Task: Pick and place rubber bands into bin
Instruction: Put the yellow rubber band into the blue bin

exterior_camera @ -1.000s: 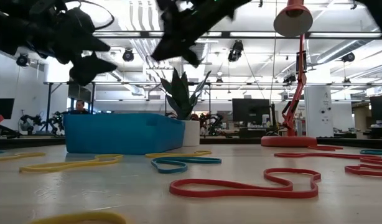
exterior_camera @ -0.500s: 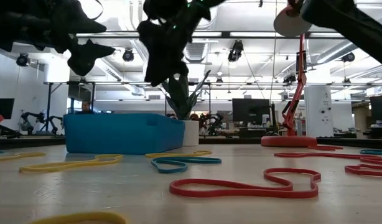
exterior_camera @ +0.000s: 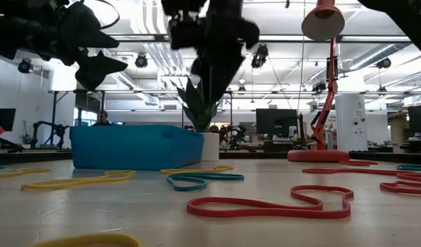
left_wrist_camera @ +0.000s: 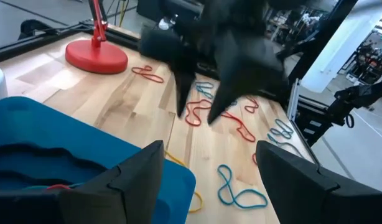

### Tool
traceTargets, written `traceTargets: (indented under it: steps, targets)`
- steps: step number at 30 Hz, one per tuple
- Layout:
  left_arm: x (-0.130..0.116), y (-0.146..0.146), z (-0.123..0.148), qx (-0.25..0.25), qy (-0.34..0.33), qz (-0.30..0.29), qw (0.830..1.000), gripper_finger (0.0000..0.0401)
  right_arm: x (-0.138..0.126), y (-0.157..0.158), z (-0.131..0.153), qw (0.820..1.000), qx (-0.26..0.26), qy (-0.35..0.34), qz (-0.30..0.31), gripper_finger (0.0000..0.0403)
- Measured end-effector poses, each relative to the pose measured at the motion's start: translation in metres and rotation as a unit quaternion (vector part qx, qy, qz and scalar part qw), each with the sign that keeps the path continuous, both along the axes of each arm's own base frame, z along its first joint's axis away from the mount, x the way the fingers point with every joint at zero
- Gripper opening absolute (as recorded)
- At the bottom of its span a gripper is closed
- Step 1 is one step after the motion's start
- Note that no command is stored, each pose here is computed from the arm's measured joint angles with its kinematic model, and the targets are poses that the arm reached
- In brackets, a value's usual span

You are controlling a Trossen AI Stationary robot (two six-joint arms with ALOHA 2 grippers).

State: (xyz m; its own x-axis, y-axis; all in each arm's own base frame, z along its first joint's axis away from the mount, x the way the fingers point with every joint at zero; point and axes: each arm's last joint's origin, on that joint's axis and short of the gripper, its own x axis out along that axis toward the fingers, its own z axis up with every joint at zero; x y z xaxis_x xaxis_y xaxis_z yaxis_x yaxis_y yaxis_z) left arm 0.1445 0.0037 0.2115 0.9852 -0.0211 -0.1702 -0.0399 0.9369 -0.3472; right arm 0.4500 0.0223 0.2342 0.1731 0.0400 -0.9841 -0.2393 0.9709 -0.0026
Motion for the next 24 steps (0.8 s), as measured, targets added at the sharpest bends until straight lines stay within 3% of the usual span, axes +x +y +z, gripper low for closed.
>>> traceTargets:
  steps: [6,14,24]
  targets:
    - [-0.002,0.0,-0.001,-0.002,0.007,-0.007,1.0,0.024,0.002,0.021,-0.043,0.999,0.019,-0.022,0.017,0.0201]
    - [-0.002,-0.001,-0.001,-0.003,0.008,-0.013,1.0,0.024,-0.003,0.019,-0.082,0.999,0.021,-0.028,-0.031,0.0195]
    - [0.0,-0.001,-0.004,-0.007,0.02,-0.012,1.0,0.024,-0.014,0.017,-0.107,0.998,0.004,-0.035,-0.053,0.014]
